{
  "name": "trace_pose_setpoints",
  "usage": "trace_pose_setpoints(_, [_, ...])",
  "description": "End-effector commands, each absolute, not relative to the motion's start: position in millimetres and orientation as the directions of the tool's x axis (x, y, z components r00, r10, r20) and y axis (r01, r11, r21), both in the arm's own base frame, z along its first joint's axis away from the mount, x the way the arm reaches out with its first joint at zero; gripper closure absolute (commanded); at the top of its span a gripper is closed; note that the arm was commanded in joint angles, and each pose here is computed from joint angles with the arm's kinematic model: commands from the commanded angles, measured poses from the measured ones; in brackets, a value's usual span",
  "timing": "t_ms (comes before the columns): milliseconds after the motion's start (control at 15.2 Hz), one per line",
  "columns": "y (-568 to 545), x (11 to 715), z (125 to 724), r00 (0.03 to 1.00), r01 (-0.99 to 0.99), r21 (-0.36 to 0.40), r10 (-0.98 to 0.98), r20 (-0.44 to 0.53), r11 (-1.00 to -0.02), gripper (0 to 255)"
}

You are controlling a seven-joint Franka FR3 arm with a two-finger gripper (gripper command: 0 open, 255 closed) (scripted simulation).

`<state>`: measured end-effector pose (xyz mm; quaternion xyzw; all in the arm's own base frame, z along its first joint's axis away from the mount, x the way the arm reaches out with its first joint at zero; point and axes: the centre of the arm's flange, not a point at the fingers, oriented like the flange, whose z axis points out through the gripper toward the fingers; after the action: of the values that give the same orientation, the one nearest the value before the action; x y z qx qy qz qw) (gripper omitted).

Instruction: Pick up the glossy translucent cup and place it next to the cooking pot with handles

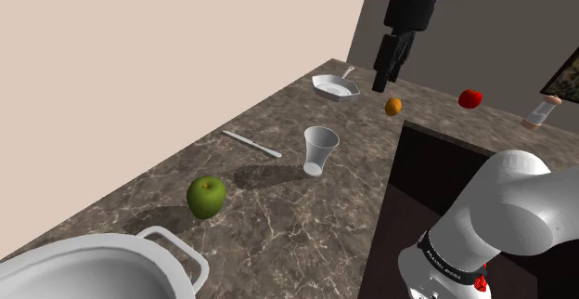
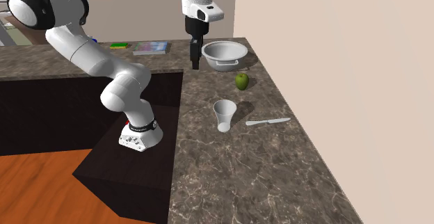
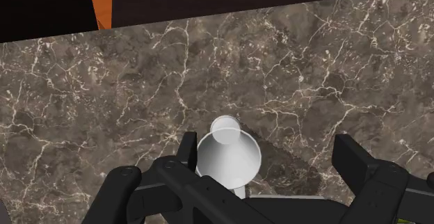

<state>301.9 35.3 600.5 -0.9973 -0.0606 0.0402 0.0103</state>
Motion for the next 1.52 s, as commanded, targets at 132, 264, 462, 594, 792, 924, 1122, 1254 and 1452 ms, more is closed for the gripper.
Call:
trace_pose_setpoints(132, [49,310,578,0.992,0.111,0.009,0.110,-0.067,-0.994,0])
trace_pose_setpoints(264, [63,319,556,0.994,0.101,0.044,0.098,-0.055,-0.994,0])
trace_pose_setpoints(462, [81,333,521,0.996,0.085,0.095,0.082,-0.036,-0.992,0])
trace_pose_setpoints(594, [92,343,498,0.997,0.074,0.129,0.071,-0.023,-0.989,0])
trace_pose_setpoints(792, [107,358,463,0.998,0.056,0.179,0.056,-0.003,-0.982,0])
trace_pose_setpoints(924, [116,369,440,0.999,0.044,0.212,0.047,0.011,-0.976,0])
trace_pose_setpoints(1122, [128,387,404,0.999,0.024,0.261,0.034,0.032,-0.965,0])
trace_pose_setpoints(1254, [128,390,394,0.999,0.021,0.268,0.032,0.035,-0.963,0])
trace_pose_setpoints(1452, [124,390,379,0.999,0.021,0.268,0.032,0.035,-0.963,0])
